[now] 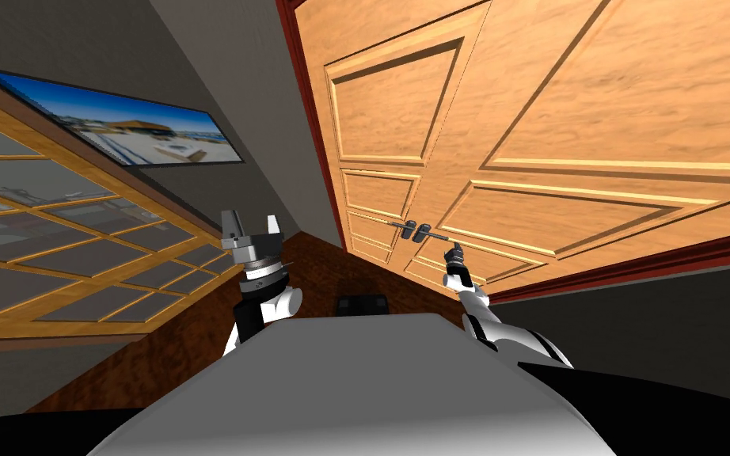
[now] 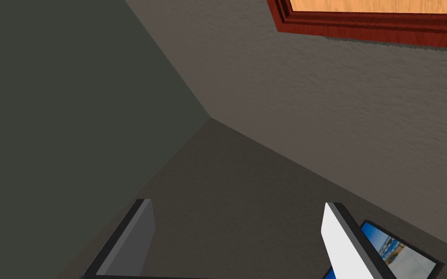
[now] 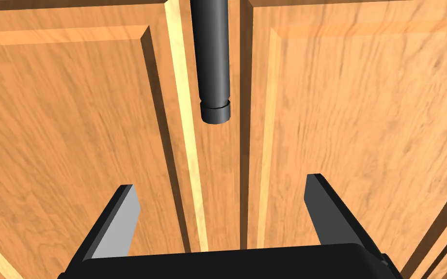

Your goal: Pull the door open

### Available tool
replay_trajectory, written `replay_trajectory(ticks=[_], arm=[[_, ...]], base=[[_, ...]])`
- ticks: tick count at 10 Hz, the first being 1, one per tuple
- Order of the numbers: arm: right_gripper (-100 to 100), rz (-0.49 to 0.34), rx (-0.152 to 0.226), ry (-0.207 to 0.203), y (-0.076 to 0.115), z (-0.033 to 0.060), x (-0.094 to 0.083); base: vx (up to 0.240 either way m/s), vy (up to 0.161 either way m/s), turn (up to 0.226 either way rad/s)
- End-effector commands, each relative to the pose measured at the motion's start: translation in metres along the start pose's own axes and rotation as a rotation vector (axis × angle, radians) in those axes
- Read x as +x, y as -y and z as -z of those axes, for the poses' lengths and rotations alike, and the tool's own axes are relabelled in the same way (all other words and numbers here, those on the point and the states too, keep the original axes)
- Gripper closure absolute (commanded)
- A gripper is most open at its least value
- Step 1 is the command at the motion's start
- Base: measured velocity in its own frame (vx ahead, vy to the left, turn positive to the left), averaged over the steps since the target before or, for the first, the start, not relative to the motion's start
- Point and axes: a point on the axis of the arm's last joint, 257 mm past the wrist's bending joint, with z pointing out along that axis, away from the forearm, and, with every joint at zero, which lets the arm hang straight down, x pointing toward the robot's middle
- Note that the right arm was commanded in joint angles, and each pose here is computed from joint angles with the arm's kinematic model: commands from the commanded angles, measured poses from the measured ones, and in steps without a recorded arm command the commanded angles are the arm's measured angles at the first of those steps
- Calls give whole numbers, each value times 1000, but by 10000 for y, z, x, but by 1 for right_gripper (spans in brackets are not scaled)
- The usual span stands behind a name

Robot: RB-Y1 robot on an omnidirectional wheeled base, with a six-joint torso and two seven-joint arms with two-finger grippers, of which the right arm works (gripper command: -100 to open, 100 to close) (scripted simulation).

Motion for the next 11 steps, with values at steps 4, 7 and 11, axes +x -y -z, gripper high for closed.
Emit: replay_trajectory(ticks=[4, 7, 11], arm=[[-100, -11, -8, -13, -14, -38, 149], [100, -11, -7, -14, -12, -48, 169], [100, -11, -7, -14, -12, -48, 169]], base=[[184, -61, 81], [98, 43, 49], [-21, -7, 12]])
